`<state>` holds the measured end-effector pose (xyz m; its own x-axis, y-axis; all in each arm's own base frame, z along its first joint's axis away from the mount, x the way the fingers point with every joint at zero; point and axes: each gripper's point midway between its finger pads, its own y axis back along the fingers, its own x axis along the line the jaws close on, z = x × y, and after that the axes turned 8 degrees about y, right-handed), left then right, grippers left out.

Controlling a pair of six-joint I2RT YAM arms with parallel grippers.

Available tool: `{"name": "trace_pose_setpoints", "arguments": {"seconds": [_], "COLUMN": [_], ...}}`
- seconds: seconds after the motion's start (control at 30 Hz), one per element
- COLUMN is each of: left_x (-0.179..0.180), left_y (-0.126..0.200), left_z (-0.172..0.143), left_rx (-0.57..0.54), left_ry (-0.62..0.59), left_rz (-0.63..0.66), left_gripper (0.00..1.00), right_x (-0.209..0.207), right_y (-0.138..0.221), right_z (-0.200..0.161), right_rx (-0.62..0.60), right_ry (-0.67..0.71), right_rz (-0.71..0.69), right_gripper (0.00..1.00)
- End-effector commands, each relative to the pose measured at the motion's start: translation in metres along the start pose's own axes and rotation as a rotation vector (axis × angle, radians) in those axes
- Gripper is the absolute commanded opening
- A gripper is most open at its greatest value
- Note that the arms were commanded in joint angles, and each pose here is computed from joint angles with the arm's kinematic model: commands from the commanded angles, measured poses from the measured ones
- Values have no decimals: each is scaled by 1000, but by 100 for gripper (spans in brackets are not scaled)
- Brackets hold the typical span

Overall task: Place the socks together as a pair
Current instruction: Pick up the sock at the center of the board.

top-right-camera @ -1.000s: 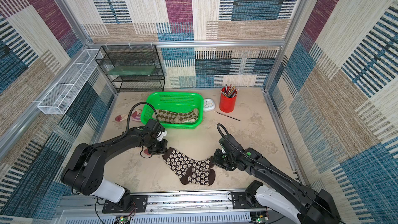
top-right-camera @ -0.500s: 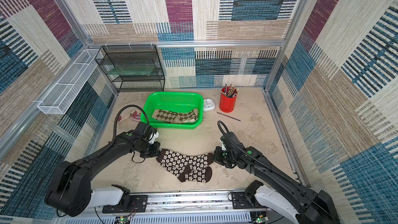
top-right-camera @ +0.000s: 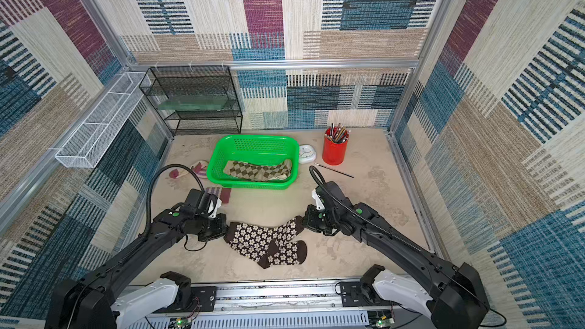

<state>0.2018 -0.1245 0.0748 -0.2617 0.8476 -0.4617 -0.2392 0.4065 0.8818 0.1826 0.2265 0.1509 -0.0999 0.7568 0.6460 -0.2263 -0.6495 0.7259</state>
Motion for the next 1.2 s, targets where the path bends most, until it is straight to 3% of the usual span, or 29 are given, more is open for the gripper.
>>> {"name": "trace_pose_setpoints", "arguments": {"seconds": [0.0,0.07,0.27,0.4,0.73,1.0,1.17], "left_x": [13,9,-8,-5,4,-2,-2], "left_y": [0,6,17,8,-31,-49,-56], "left_z": [-5,-6,-18,-28,-12,-5,-5], "left_rx": [7,-3,33,56,74,96,126], "left_ry": [73,92,138,126,60,52,46], "left_rz": [51,33,-55,-24,74,67,73], "left_gripper": [41,53,55,50,39,36,28], "right_x": [3,-2,-21,-25,-32,-36,-38], "right_y": [1,-3,-12,-12,-14,-14,-16], "right_z": [-8,-11,-14,-12,-13,-13,-13], "right_rx": [15,18,20,10,28,23,24], "right_ry": [-33,-39,-44,-46,-37,-39,-43], "right_rz": [22,13,-23,-27,-32,-38,-39], "right_gripper": [3,3,3,3,3,3,3]}}
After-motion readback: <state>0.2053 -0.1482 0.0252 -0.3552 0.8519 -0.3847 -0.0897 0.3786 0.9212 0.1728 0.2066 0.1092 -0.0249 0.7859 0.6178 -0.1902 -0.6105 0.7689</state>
